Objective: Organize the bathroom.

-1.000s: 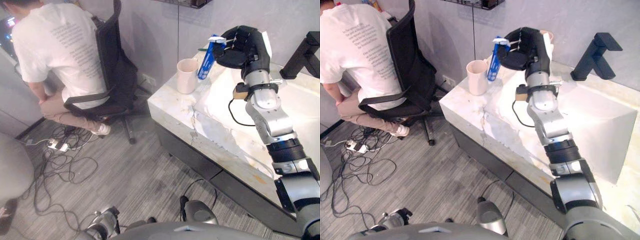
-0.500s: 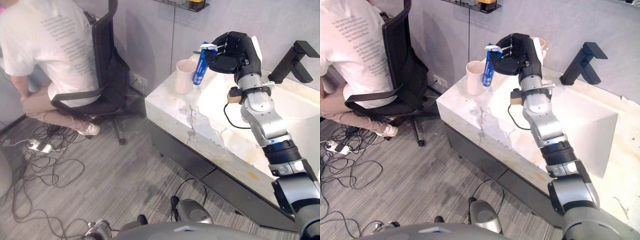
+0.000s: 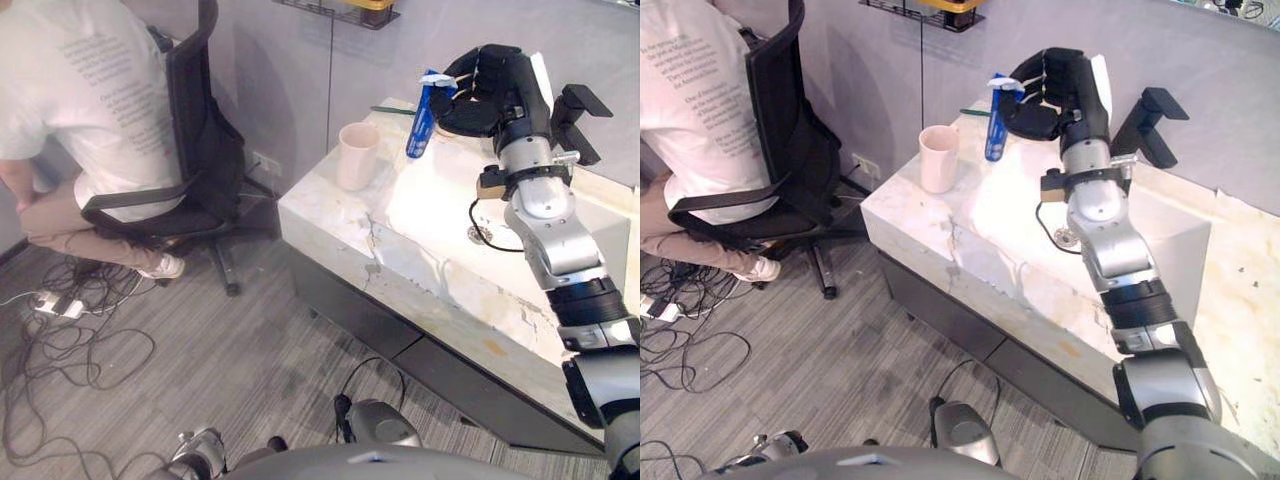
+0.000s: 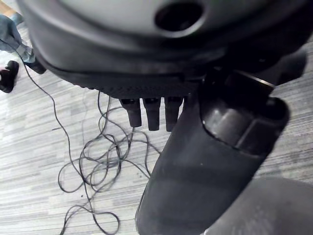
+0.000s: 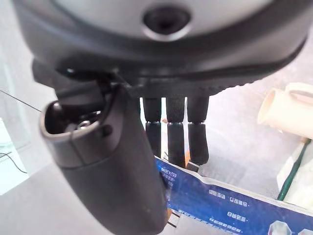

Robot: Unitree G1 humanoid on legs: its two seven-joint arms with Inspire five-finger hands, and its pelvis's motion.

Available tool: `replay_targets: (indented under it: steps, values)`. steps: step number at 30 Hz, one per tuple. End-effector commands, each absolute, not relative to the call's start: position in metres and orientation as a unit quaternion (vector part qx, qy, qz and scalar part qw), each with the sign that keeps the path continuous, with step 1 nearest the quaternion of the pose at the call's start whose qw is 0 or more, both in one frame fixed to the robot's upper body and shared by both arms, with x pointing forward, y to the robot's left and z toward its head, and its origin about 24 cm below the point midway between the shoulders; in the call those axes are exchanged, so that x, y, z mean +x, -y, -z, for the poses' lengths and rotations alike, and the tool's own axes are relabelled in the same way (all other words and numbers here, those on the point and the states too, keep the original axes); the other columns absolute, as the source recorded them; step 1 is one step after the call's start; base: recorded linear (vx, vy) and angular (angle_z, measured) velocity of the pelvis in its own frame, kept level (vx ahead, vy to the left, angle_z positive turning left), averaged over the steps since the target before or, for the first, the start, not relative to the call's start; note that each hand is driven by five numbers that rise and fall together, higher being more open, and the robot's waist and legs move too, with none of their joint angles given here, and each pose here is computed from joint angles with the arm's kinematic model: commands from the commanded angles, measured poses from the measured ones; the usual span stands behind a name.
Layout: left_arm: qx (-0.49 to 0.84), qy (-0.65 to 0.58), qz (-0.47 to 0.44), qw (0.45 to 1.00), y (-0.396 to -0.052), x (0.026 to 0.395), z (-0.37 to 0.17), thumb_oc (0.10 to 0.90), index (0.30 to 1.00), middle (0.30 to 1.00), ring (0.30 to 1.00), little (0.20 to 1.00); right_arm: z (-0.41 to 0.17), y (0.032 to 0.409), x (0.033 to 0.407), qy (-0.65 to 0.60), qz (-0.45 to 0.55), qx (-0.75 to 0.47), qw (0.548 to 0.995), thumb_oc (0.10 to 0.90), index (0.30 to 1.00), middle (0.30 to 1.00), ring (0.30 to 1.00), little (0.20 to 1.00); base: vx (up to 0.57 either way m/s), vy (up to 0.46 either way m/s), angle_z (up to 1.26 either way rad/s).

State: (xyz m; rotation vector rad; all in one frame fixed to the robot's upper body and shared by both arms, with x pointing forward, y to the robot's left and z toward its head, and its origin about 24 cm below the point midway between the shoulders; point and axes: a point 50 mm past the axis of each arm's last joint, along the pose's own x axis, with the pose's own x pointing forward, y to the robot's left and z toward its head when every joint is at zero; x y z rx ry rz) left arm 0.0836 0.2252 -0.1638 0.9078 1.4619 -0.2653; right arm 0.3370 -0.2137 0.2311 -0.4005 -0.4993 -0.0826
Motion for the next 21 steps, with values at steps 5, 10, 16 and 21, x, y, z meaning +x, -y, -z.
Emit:
replay_targets:
  steps: [5,10,16,21]
  values:
    - [0.422,-0.683,0.066,0.592,-0.268,0.058,0.156,0.8,0.9,0.9,0.9,0.9,-0.331,0.213,0.29,0.501,0.054,-0.135,0.853,0.4,0.3,0.3,0.3,0.3,-0.01,0.027,-0.03]
    - [0.411,-0.69,0.062,0.593,-0.266,0.051,0.158,0.8,0.9,0.9,0.9,0.9,-0.332,0.212,0.286,0.509,0.044,-0.131,0.85,0.4,0.3,0.3,0.3,0.3,0.02,0.02,-0.06]
    - [0.402,-0.694,0.054,0.594,-0.265,0.047,0.159,0.8,0.9,0.9,0.9,0.9,-0.335,0.211,0.284,0.514,0.039,-0.109,0.85,0.4,0.3,0.3,0.3,0.3,0.0,0.012,0.0]
    - [0.396,-0.699,0.045,0.593,-0.265,0.042,0.159,0.8,0.9,0.9,0.9,0.9,-0.336,0.213,0.282,0.516,0.041,-0.086,0.851,0.4,0.3,0.3,0.3,0.3,0.03,0.01,0.0]
